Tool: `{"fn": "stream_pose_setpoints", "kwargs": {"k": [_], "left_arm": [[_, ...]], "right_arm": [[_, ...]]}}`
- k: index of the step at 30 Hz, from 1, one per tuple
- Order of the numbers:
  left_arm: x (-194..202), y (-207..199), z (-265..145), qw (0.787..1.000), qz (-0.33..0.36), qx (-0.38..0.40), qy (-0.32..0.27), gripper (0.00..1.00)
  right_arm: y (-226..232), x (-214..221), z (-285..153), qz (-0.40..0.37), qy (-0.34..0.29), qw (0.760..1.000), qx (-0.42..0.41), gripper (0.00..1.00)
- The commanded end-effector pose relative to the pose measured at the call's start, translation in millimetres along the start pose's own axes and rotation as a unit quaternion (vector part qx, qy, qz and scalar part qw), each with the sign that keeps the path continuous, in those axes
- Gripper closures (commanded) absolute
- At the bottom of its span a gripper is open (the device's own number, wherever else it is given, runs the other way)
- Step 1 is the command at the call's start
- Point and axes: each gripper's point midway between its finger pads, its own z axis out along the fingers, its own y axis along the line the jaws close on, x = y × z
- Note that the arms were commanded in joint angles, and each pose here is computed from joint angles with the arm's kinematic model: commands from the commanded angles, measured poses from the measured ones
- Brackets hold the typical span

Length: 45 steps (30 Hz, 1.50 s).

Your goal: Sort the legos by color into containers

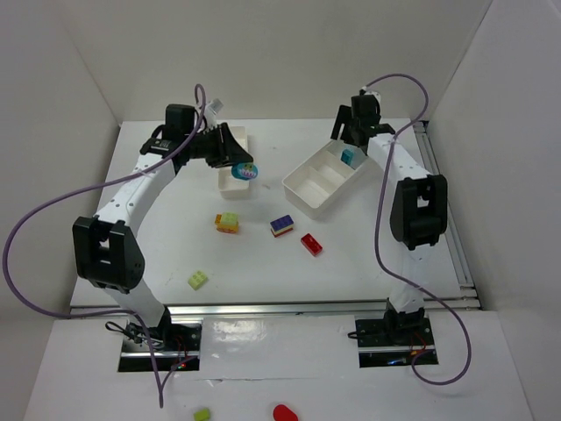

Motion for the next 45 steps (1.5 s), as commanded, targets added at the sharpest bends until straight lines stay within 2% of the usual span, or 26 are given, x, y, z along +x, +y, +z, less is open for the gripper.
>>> {"fn": "stream_pose_setpoints", "kwargs": {"k": [1, 3, 4, 5, 7, 8, 9, 10, 11, 14, 17, 20, 24, 28, 36, 40, 43, 44, 45], "left_arm": [[-22, -28, -13, 0.998, 0.021, 0.040, -0.032, 1.00], [-28, -33, -15, 0.997, 0.031, 0.066, -0.040, 1.00], [-25, -38, -18, 0.995, 0.027, 0.096, -0.032, 1.00], [-26, -36, -17, 0.993, 0.025, 0.109, -0.031, 1.00], [-30, -43, -17, 0.984, 0.052, 0.165, -0.046, 1.00], [-28, -49, -22, 0.980, 0.033, 0.194, -0.037, 1.00], [-22, -47, -19, 0.976, 0.026, 0.212, -0.031, 1.00], [-31, -56, -21, 0.968, 0.054, 0.238, -0.050, 1.00], [-31, -60, -22, 0.965, 0.044, 0.253, -0.042, 1.00], [-36, -60, -19, 0.963, 0.048, 0.262, -0.051, 1.00], [-36, -63, -19, 0.959, 0.041, 0.275, -0.052, 1.00], [-39, -68, -22, 0.954, 0.043, 0.290, -0.063, 1.00], [-40, -74, -28, 0.952, 0.054, 0.294, -0.065, 1.00], [-34, -73, -28, 0.952, 0.052, 0.295, -0.058, 1.00], [-26, -73, -32, 0.952, 0.055, 0.295, -0.054, 1.00], [-22, -69, -30, 0.953, 0.052, 0.294, -0.052, 1.00], [-21, -73, -34, 0.951, 0.057, 0.298, -0.051, 1.00], [-21, -73, -34, 0.951, 0.057, 0.298, -0.051, 1.00], [-21, -73, -34, 0.951, 0.057, 0.298, -0.051, 1.00]], "right_arm": [[22, -53, -56, 0.001, -0.058, 0.998, -0.036, 0.17], [50, -36, -79, -0.006, -0.045, 0.991, -0.126, 0.20], [65, -49, -113, -0.001, -0.064, 0.982, -0.178, 0.20], [90, -37, -136, -0.003, -0.041, 0.963, -0.267, 0.20], [110, -13, -162, 0.007, -0.017, 0.933, -0.359, 0.19], [129, -4, -197, 0.024, 0.011, 0.897, -0.441, 0.18], [143, -4, -212, 0.025, 0.002, 0.875, -0.484, 0.18], [152, 20, -217, 0.030, 0.035, 0.860, -0.508, 0.16], [161, 27, -236, 0.040, 0.056, 0.839, -0.540, 0.14], [188, 37, -267, 0.029, 0.060, 0.794, -0.605, 0.11], [211, 44, -280, 0.002, 0.078, 0.776, -0.625, 0.07], [232, 60, -285, -0.022, 0.106, 0.748, -0.655, 0.05], [248, 62, -289, -0.026, 0.103, 0.735, -0.670, 0.04], [254, 59, -278, -0.023, 0.096, 0.736, -0.670, 0.07], [270, 57, -277, -0.008, 0.096, 0.719, -0.688, 0.25], [274, 58, -279, -0.004, 0.098, 0.714, -0.694, 0.41], [276, 62, -283, -0.008, 0.104, 0.708, -0.698, 0.62], [274, 68, -282, -0.008, 0.117, 0.710, -0.694, 0.74], [273, 70, -280, -0.008, 0.123, 0.712, -0.691, 0.79]]}}
